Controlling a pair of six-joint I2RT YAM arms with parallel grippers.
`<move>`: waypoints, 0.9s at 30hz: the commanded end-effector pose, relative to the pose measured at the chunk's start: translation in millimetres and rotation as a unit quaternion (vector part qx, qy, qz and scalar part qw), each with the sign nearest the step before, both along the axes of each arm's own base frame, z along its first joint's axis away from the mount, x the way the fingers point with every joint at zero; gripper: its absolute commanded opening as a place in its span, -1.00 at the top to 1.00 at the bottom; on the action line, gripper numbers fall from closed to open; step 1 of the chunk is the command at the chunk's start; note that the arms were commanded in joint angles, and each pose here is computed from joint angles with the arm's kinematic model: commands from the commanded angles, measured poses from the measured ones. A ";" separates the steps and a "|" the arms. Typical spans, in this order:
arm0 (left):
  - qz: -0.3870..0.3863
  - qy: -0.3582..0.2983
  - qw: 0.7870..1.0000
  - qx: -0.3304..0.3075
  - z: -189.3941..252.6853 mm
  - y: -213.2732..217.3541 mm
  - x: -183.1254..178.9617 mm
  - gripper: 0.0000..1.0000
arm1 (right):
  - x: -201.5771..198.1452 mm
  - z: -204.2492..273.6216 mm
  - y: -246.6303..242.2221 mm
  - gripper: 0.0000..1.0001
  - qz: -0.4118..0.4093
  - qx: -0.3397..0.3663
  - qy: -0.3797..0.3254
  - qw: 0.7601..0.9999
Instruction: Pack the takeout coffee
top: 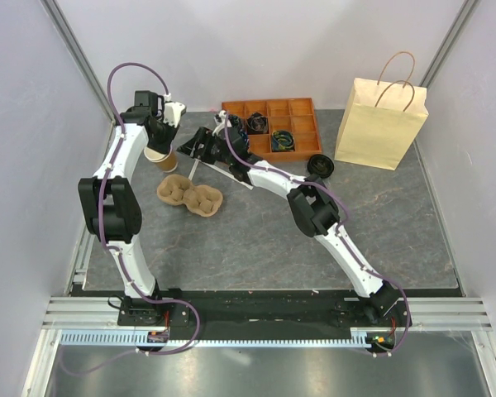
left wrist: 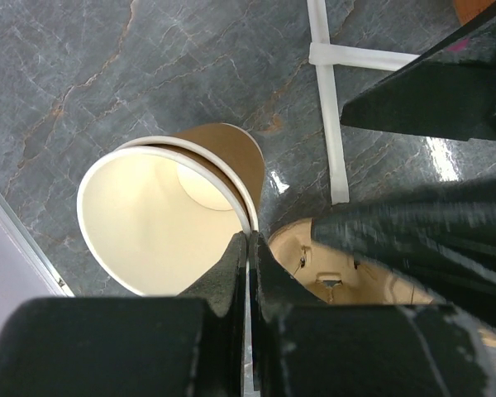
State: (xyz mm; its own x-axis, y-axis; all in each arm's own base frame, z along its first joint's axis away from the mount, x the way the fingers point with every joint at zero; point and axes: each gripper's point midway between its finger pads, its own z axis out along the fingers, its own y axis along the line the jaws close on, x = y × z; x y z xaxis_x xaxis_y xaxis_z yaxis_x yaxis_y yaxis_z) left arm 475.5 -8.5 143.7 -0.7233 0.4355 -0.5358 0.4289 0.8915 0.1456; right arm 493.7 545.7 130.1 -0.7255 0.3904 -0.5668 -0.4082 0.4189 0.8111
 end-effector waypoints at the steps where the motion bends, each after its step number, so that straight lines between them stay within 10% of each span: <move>1: -0.012 -0.049 0.999 -0.016 33.2 -5.7 3.0 0.96 | 11.8 22.8 6.5 -0.52 -0.021 0.049 -0.020 0.998; 27: -0.030 -0.044 0.998 -0.024 27.3 -12.9 -3.3 0.96 | 9.9 25.9 23.9 -0.36 -0.030 0.071 -0.035 0.996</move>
